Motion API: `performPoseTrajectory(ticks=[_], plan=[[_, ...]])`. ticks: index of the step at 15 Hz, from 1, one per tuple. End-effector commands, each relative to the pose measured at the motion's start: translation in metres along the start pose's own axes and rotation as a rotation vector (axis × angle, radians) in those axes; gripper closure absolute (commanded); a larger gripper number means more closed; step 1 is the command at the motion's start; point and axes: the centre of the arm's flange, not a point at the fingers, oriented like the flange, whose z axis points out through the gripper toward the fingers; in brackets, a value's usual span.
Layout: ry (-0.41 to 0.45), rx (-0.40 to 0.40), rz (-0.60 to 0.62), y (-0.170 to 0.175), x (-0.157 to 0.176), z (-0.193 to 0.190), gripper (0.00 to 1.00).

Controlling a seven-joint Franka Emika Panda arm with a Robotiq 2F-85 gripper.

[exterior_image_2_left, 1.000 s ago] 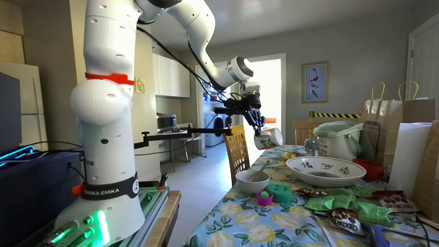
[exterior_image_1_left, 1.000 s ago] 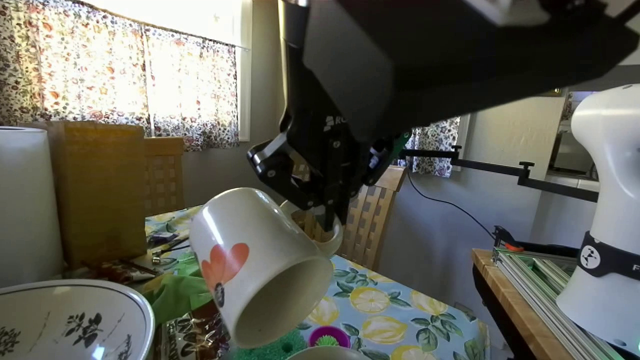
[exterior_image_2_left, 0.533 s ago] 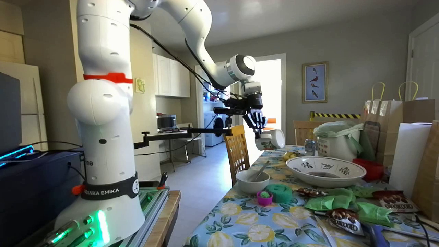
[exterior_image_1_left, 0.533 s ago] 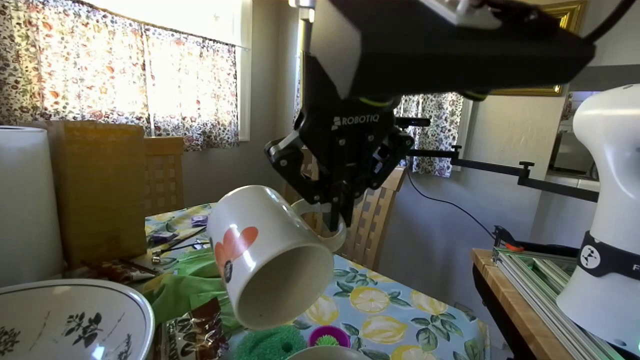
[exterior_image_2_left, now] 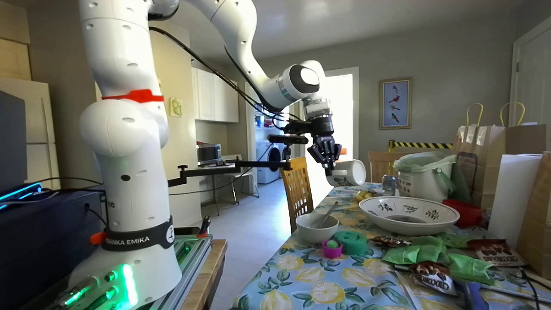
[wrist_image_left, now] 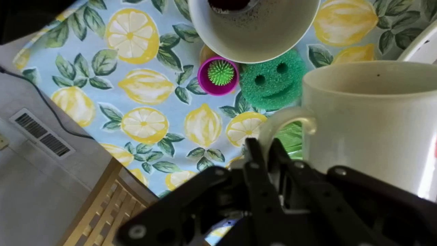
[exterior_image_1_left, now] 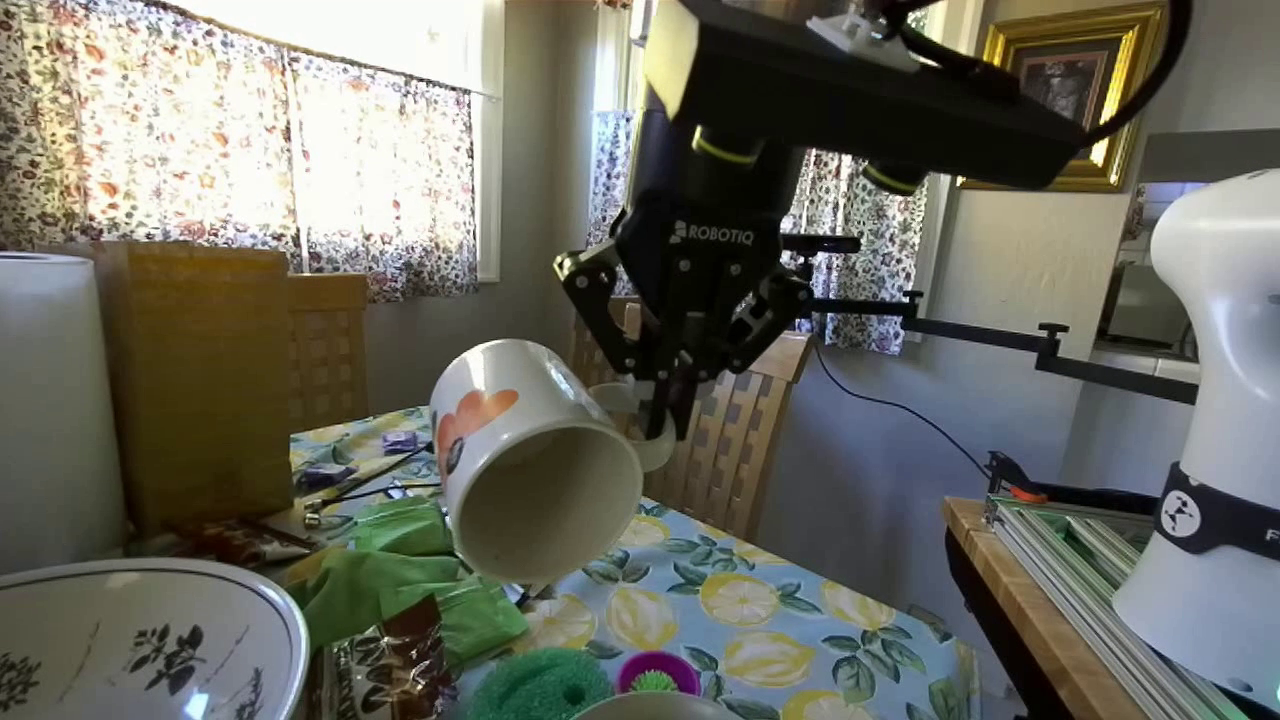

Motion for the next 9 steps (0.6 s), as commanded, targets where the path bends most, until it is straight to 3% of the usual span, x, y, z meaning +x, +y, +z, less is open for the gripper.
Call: performPoseTrajectory(ticks=[1, 9], plan=[[-0.073, 0.079, 0.052, 0.030, 0.029, -0.009, 0.97], [-0.318, 0.205, 0.146, 0.052, 0.089, -0.009, 0.97]])
